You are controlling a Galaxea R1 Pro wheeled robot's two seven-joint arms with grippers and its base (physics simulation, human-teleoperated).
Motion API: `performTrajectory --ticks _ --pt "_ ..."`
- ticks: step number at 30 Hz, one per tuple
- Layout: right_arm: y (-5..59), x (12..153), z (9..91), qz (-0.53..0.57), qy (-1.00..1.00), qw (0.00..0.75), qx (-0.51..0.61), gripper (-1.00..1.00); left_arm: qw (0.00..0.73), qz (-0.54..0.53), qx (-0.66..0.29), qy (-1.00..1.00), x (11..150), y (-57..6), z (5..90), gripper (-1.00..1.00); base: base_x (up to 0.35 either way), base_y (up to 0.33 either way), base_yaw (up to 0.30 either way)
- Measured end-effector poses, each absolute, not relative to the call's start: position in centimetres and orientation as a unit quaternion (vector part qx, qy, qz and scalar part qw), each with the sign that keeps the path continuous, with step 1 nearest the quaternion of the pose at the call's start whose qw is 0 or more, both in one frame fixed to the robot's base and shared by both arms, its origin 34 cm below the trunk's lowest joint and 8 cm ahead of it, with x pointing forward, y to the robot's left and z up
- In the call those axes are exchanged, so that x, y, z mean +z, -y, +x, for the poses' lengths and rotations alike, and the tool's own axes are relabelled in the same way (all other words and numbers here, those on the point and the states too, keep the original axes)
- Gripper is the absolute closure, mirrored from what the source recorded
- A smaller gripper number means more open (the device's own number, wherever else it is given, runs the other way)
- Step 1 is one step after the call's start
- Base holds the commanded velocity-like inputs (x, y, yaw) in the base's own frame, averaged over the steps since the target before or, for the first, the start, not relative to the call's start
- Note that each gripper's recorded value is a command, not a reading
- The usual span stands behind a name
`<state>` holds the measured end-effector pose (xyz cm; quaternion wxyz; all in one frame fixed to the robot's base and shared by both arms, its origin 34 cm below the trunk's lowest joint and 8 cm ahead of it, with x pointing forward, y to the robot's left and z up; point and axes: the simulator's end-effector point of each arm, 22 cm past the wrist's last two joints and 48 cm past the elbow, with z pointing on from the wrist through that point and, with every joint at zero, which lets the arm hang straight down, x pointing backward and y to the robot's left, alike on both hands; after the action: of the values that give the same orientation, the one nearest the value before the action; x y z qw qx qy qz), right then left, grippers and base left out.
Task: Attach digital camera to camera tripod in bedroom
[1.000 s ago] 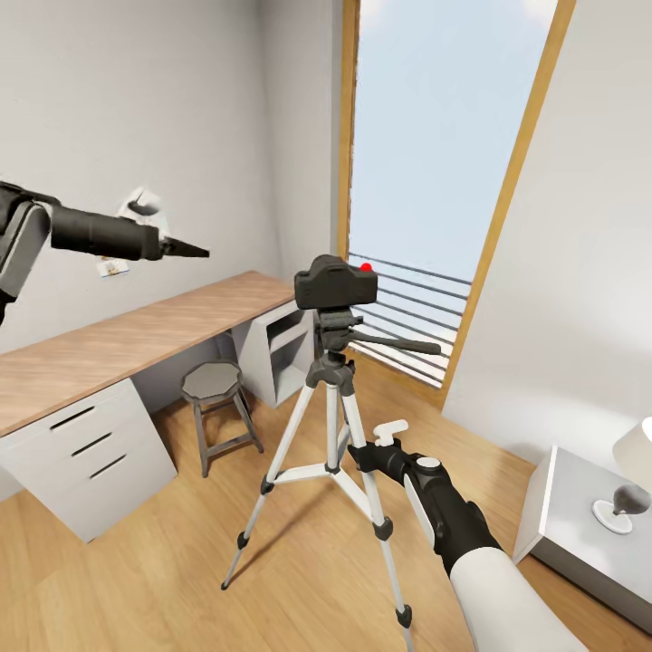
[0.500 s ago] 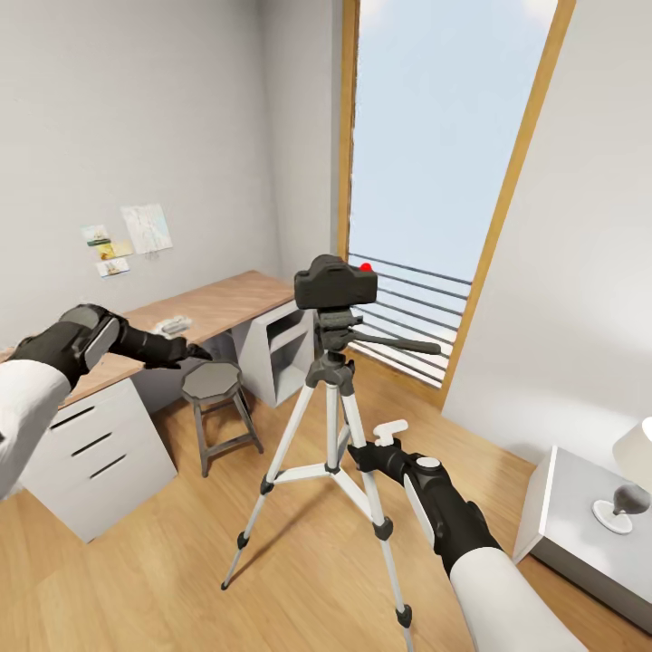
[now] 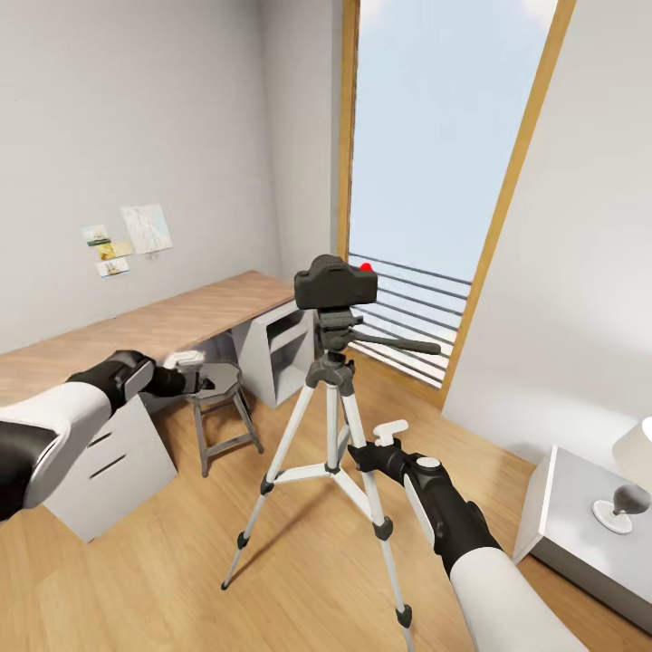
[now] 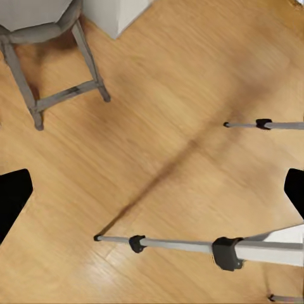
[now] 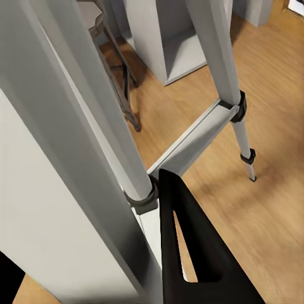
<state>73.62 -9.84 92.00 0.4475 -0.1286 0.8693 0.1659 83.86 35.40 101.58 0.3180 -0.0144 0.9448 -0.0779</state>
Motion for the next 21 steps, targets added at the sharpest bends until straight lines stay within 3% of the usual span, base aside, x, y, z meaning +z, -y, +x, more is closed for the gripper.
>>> performTrajectory --ticks 8,21 --pt "9.8 92.0 73.6 -0.129 -0.869 0.448 0.166 1.00 0.365 -0.060 -0.085 -0.925 93.3 -37.6 80.1 -1.00 0.000 0.000 0.000" --pt "9.9 92.0 73.6 -0.128 -0.869 0.447 0.166 1.00 0.351 -0.115 -0.069 -0.927 80.8 -38.6 69.0 -1.00 0.000 0.000 0.000"
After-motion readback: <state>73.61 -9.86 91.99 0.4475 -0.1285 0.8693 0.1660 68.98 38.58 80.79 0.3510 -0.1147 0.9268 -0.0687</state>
